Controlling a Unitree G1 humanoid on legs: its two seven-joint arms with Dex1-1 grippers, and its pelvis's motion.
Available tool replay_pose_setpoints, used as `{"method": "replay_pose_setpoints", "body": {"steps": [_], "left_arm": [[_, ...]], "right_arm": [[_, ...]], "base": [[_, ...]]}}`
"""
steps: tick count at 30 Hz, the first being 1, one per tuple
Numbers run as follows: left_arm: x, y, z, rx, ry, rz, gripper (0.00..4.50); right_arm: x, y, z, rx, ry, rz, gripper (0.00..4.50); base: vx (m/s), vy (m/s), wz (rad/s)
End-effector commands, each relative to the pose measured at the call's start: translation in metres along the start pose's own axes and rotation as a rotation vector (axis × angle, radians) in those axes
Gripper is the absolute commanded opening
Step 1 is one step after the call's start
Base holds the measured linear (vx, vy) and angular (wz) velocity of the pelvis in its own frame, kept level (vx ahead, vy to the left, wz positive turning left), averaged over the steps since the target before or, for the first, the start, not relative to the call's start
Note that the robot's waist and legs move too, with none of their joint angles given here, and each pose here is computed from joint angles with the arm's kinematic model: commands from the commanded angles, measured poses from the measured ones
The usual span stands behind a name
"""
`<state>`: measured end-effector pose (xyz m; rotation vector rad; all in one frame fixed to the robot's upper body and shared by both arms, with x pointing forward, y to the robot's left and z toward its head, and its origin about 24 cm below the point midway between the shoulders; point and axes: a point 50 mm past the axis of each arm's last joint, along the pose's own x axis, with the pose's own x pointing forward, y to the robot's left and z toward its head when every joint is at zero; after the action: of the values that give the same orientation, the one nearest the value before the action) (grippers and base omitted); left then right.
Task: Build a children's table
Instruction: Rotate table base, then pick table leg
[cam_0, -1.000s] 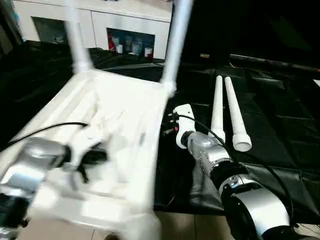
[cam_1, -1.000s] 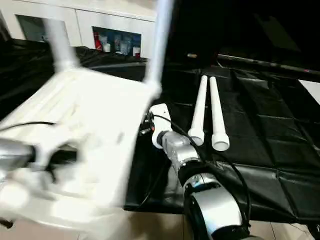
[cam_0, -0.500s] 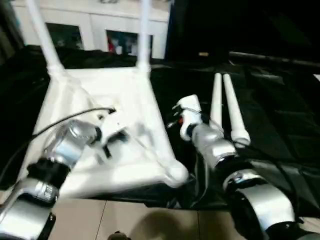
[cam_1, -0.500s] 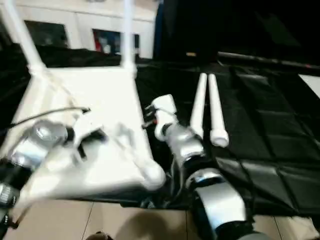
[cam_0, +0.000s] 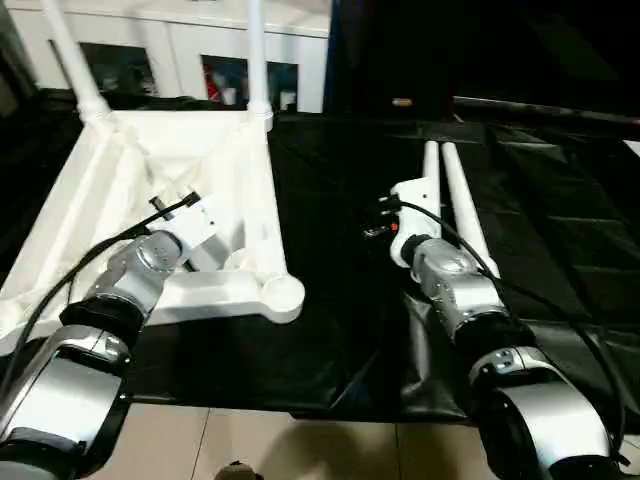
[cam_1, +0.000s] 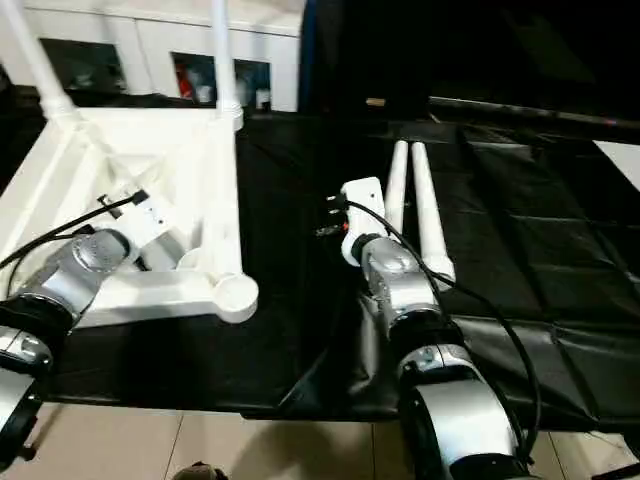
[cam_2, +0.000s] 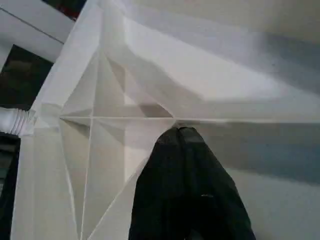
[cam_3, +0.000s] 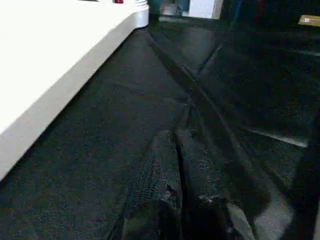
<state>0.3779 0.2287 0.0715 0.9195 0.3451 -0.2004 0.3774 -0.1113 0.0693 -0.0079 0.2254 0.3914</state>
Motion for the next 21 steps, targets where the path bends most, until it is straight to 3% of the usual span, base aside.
{"method": "replay_pose_setpoints", "body": {"steps": [1,2,4,7,8,9,14,15,18,21], "left_arm": [[0.001,0.009,0.018,-0.062,-0.092,0.006,0.0],[-0.003,0.011,0.027,-0.18,-0.171,-0.053,0.0],[-0.008,0.015,0.036,-0.281,-0.251,-0.089,0.0],[-0.014,0.019,0.045,-0.343,-0.324,-0.114,0.0],[-0.024,0.022,0.056,-0.459,-0.412,-0.169,0.0],[-0.027,0.022,0.057,-0.48,-0.421,-0.183,0.33],[-0.048,0.015,0.065,-0.563,-0.446,-0.316,0.47],[-0.051,0.014,0.066,-0.572,-0.448,-0.325,0.76],[-0.058,0.01,0.072,-0.57,-0.471,-0.367,0.84],[-0.068,0.006,0.077,-0.564,-0.474,-0.407,1.25]], "right_arm": [[-0.004,-0.009,0.006,0.005,0.007,-0.025,0.03],[-0.008,-0.015,0.013,0.058,0.023,-0.015,0.03],[-0.011,-0.022,0.018,0.082,0.026,-0.039,0.37],[-0.013,-0.029,0.022,0.065,0.039,-0.093,0.4],[-0.014,-0.036,0.03,0.099,0.028,-0.128,0.66],[-0.014,-0.038,0.032,0.105,0.024,-0.137,0.81],[-0.009,-0.053,0.05,0.147,0.046,-0.249,0.94],[-0.008,-0.055,0.052,0.155,0.051,-0.261,1.2],[-0.006,-0.063,0.055,0.197,0.074,-0.304,1.31],[-0.005,-0.066,0.055,0.224,0.115,-0.319,1.67]], "base": [[0.0,0.0,0.0],[0.0,0.0,0.0],[0.0,0.0,0.0],[0.0,0.0,0.0],[0.0,0.0,0.0],[0.0,0.0,0.0],[0.0,0.0,0.0],[0.0,0.0,0.0],[0.0,0.0,0.0],[0.0,0.0,0.0]]}}
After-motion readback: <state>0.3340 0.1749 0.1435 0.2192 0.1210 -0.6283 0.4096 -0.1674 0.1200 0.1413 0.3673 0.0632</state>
